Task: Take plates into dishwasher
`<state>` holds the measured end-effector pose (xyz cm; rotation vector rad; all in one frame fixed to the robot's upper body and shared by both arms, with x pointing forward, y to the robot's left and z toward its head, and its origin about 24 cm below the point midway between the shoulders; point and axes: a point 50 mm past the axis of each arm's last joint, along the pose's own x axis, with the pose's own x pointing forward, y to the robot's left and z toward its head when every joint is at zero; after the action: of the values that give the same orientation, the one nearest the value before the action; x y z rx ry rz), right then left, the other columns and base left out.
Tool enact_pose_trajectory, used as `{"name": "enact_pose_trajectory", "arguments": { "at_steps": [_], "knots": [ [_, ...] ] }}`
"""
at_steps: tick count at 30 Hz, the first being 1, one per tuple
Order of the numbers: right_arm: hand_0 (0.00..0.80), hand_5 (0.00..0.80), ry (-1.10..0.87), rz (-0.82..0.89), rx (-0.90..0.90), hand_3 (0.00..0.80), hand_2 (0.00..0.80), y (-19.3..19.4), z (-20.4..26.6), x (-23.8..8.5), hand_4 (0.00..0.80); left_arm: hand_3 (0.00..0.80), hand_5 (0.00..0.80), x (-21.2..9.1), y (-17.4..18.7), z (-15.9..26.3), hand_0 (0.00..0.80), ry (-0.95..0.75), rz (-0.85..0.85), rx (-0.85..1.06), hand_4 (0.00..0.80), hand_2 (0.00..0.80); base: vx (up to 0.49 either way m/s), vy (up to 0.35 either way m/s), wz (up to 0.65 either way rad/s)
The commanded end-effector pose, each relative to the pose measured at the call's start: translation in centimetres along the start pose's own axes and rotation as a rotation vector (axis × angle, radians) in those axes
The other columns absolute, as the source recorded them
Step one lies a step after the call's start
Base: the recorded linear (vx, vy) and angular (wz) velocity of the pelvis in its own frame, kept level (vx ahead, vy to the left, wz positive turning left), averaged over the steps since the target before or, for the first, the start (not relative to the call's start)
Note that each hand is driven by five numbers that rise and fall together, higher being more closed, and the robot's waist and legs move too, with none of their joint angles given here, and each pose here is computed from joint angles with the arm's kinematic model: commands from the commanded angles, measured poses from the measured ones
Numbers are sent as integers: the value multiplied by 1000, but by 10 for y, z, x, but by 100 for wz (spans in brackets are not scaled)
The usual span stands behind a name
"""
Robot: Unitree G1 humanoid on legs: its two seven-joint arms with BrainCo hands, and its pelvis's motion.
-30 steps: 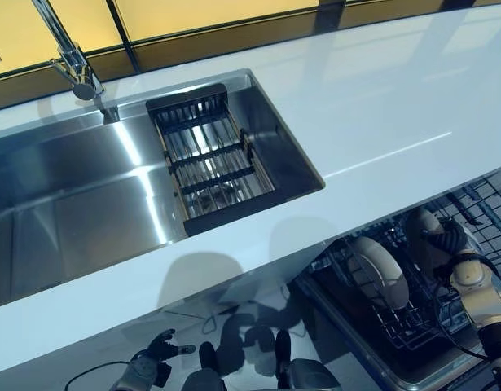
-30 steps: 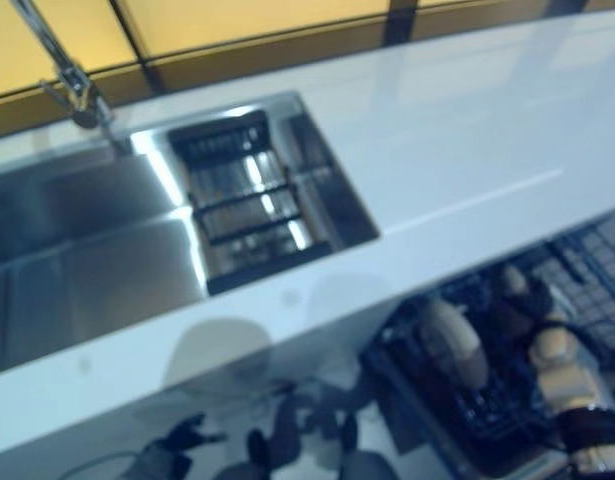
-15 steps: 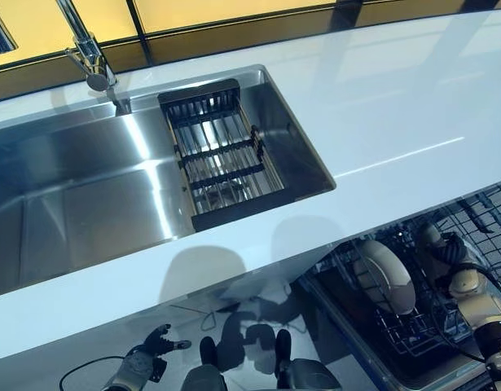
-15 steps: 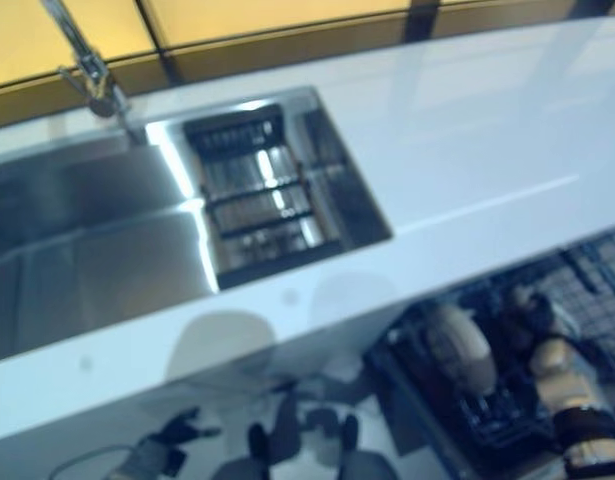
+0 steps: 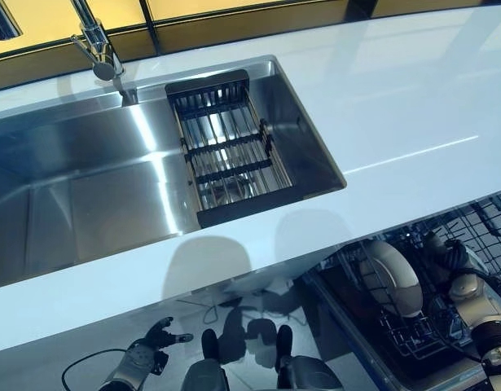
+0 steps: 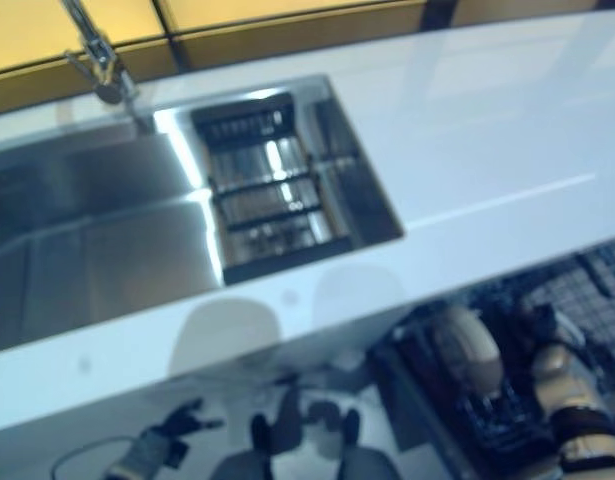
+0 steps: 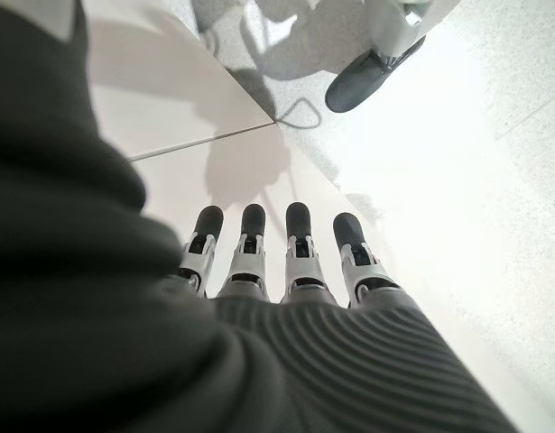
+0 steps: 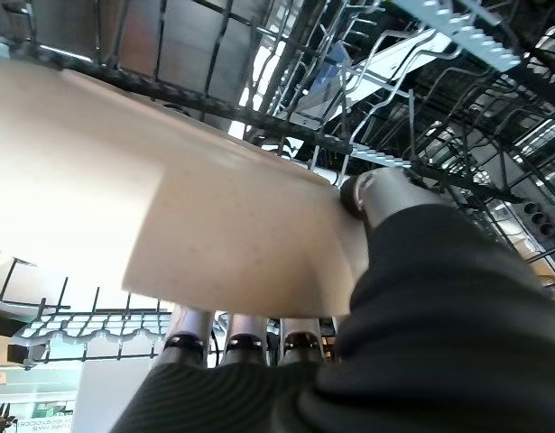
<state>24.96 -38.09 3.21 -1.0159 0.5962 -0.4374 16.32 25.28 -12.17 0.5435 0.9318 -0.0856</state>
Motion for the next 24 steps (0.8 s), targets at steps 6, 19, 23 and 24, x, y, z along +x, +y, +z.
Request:
{"name": "enact_pose_trajectory", "arguments": {
  "at_steps": [6, 19, 23, 24],
  "knots": [
    [800, 800, -6, -11, -60, 800, 800, 2, 0, 3, 800, 0, 0, 3, 12, 13, 0, -32, 7, 59, 0, 0, -13, -3, 3],
    [800, 800, 24, -12, -56, 800, 800, 5, -10, 2, 800, 0, 0, 3, 16, 16, 0, -42, 16, 61, 0, 0, 0, 0, 0],
    [800, 800, 27, -9, -56, 800, 800, 7, -13, 0, 800, 0, 0, 3, 15, 13, 0, -37, 16, 60, 0, 0, 0, 0, 0],
    [800, 800, 28, -7, -56, 800, 800, 7, -13, 0, 800, 0, 0, 3, 16, 13, 0, -37, 16, 61, 0, 0, 0, 0, 0]
  ]
}}
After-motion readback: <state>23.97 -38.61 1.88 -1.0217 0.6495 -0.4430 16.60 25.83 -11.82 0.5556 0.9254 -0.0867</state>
